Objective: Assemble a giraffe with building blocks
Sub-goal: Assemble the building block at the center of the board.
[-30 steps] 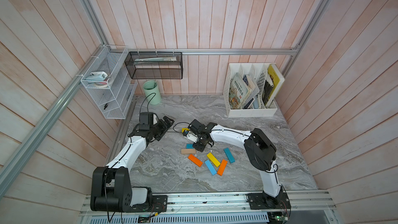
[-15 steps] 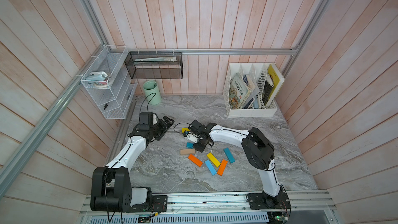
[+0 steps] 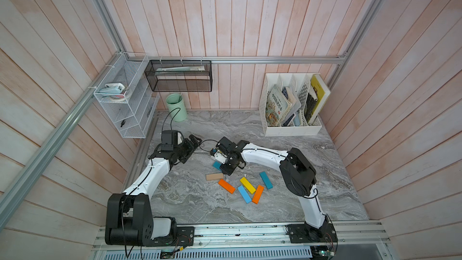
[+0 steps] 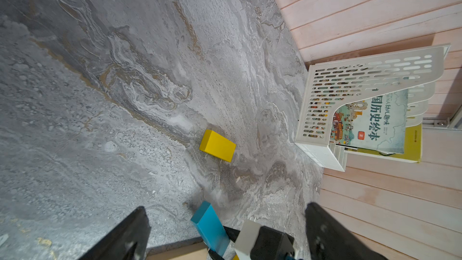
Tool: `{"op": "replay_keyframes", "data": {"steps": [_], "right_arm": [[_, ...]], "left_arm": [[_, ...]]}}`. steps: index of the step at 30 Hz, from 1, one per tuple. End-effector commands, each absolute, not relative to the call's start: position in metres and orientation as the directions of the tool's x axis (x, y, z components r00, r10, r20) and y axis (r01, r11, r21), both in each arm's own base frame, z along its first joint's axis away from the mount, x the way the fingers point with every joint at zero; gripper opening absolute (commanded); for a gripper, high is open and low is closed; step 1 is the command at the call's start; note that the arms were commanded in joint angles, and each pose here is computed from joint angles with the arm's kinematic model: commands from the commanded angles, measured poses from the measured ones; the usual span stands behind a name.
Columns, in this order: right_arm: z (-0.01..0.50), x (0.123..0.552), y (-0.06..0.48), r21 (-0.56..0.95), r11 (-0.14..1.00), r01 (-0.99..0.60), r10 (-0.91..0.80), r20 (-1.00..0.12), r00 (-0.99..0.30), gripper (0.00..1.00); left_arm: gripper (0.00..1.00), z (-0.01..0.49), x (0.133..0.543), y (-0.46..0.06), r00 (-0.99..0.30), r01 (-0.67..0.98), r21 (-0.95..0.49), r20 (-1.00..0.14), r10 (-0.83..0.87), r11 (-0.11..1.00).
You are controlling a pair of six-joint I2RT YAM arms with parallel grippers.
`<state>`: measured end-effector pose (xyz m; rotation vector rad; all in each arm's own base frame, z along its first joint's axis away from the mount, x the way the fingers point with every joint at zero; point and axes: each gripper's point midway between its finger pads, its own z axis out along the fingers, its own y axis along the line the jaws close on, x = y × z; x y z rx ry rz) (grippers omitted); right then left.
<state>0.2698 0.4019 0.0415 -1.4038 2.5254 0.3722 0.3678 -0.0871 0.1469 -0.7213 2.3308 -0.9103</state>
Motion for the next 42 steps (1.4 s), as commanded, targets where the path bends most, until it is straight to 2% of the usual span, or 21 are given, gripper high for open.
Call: {"op": "replay_keyframes", "data": {"steps": [1,10,22,29,42], "right_arm": [[0.042,0.259,0.417,0.180,0.552,-0.814,-0.765,-0.280,-0.580,0.30],[0.048,0.285,0.430,0.176,0.704,-0.688,-0.636,-0.277,-0.720,0.27],[0.063,0.302,0.429,0.215,0.856,-0.471,-0.388,-0.336,-0.858,0.16],[0.069,0.307,0.429,0.227,0.890,-0.395,-0.303,-0.354,-0.885,0.16],[0.051,0.317,0.415,0.165,0.951,-0.262,-0.205,-0.299,-0.932,0.18]], "left_arm": [[1.00,0.153,0.368,-0.088,-0.716,-0.257,-0.738,-0.288,-0.636,0.624],[1.00,0.152,0.365,-0.088,-0.715,-0.258,-0.745,-0.281,-0.640,0.616],[1.00,0.155,0.369,-0.073,-0.664,-0.340,-0.733,-0.257,-0.702,0.589],[1.00,0.162,0.375,-0.058,-0.599,-0.370,-0.746,-0.264,-0.756,0.553],[1.00,0.167,0.380,-0.056,-0.591,-0.365,-0.764,-0.251,-0.766,0.532]]}}
